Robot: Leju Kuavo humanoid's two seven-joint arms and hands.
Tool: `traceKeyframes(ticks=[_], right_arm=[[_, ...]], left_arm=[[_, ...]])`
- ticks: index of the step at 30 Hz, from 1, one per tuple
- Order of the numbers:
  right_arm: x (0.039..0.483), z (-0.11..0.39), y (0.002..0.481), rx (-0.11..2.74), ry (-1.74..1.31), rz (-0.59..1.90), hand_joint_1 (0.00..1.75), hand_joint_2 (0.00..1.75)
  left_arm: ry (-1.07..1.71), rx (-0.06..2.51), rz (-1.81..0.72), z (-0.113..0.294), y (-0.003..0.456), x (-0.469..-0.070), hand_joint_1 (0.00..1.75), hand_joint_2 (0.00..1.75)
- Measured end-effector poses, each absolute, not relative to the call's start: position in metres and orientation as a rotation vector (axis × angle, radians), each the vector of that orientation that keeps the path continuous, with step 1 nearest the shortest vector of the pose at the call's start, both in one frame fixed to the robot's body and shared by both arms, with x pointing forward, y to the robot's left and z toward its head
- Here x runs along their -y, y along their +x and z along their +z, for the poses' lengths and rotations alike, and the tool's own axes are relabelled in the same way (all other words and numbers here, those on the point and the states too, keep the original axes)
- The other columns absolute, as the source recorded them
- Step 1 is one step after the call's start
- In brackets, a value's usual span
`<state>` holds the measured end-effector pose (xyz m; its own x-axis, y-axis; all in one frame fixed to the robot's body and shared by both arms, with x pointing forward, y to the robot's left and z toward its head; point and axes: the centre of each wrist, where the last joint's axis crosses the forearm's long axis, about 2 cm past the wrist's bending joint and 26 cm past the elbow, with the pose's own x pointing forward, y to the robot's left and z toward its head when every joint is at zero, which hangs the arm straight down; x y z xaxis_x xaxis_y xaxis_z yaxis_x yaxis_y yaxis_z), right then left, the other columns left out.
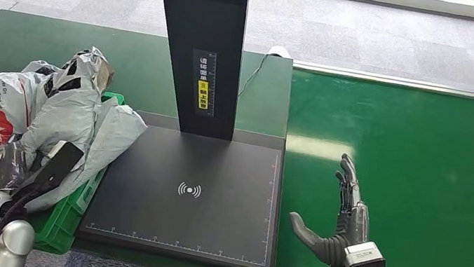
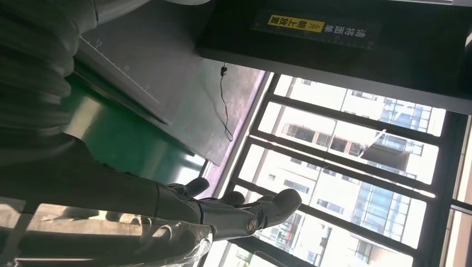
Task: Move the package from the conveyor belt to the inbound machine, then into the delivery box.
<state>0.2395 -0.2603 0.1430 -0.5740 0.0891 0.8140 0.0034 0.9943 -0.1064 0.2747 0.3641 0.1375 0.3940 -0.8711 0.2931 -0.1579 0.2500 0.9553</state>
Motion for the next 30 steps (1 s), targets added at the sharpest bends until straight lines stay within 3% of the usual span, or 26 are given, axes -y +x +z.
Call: traceKeyframes(ticks=[9, 13, 24, 28, 30], right_arm=[[0.262, 0.141, 0.238, 2.170, -0.068, 0.112, 0.00, 1.75], [0.262, 0.141, 0.237, 2.168, -0.069, 0.111, 0.00, 1.75], [0.260, 0.139, 0.235, 2.161, -0.069, 0.083, 0.00, 1.75], [0.260, 0.139, 0.236, 2.165, -0.072, 0.077, 0.00, 1.75], [0.260, 0.140, 0.237, 2.168, -0.073, 0.076, 0.00, 1.75]], left_arm=[[1.246, 1.067, -0.635, 0.136, 0.272, -0.370, 1.69, 1.75], [1.253, 1.106, -0.582, 0.135, 0.269, -0.372, 0.06, 1.75], [1.252, 1.653, -0.118, 0.157, 0.243, -0.360, 0.00, 1.75], [1.206, 1.785, -0.057, 0.168, 0.239, -0.347, 0.00, 0.00], [1.183, 1.832, -0.049, 0.172, 0.238, -0.343, 0.00, 0.00]])
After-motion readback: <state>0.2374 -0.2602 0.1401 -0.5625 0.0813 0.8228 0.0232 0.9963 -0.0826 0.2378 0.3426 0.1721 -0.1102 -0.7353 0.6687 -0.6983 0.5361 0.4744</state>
